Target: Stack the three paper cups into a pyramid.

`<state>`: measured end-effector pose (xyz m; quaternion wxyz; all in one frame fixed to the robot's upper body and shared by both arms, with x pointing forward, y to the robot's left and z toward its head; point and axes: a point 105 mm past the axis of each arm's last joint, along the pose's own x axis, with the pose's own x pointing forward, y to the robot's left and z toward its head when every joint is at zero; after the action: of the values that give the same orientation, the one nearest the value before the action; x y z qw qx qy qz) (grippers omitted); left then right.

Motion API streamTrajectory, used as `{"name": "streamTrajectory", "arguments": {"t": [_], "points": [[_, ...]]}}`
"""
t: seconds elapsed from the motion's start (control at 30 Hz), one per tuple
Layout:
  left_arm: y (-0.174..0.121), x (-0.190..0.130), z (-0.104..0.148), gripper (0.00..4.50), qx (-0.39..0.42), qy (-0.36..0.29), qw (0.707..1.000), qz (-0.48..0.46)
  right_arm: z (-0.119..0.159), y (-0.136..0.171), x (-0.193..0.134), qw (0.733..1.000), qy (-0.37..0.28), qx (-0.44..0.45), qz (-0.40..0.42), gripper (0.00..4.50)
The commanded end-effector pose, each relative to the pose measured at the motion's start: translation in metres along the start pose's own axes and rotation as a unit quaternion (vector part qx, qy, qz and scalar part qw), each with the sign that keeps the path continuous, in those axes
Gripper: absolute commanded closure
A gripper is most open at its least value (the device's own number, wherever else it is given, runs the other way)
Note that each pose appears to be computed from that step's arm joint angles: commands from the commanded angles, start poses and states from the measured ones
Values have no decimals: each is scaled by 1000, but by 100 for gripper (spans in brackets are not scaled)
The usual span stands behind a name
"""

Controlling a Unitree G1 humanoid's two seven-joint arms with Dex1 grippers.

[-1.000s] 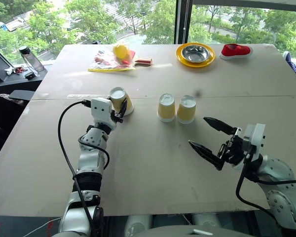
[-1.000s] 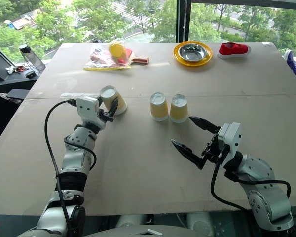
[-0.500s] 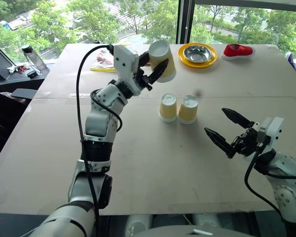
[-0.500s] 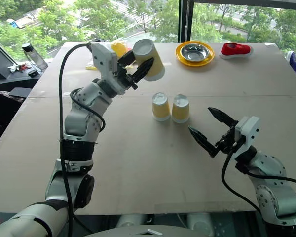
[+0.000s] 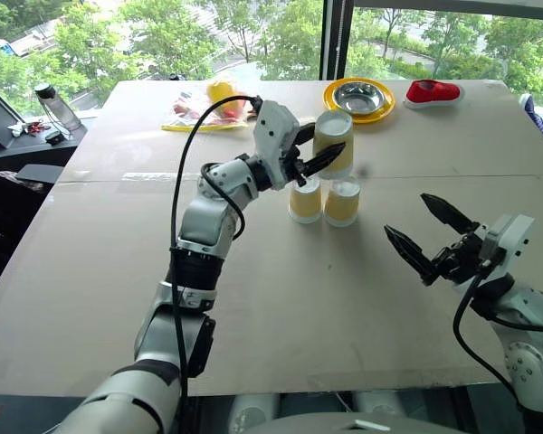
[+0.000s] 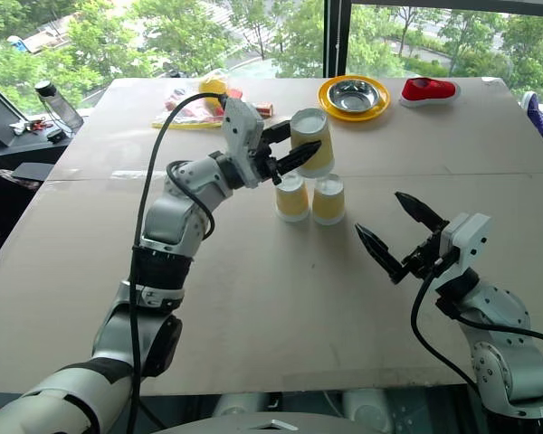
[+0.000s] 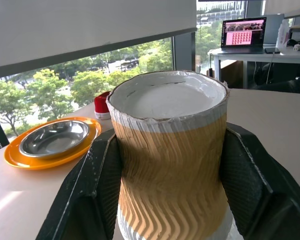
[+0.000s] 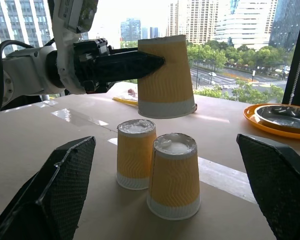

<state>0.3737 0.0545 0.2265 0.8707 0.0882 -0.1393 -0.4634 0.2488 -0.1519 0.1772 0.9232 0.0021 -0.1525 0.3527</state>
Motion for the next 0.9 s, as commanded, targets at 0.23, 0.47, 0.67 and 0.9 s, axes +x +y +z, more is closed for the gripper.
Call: {"name": "streamTrajectory", "arguments": {"t": [0.23,0.47,0.67,0.9], "points": [[-9,-6,-7,201,8,7,1000,-12,15,2,4,999,-26,-19,3,0],[-3,-7,-12,201,17,16,1000,1,18,2,5,999,-30,-22,6,0],[-7,-6,-9,3,7,-4,1000,-8,21,4,7,999,-38,-19,11,0],[-2,-13,15,3,30,-62,998,3,16,4,3,999,-33,-11,10,0]]}}
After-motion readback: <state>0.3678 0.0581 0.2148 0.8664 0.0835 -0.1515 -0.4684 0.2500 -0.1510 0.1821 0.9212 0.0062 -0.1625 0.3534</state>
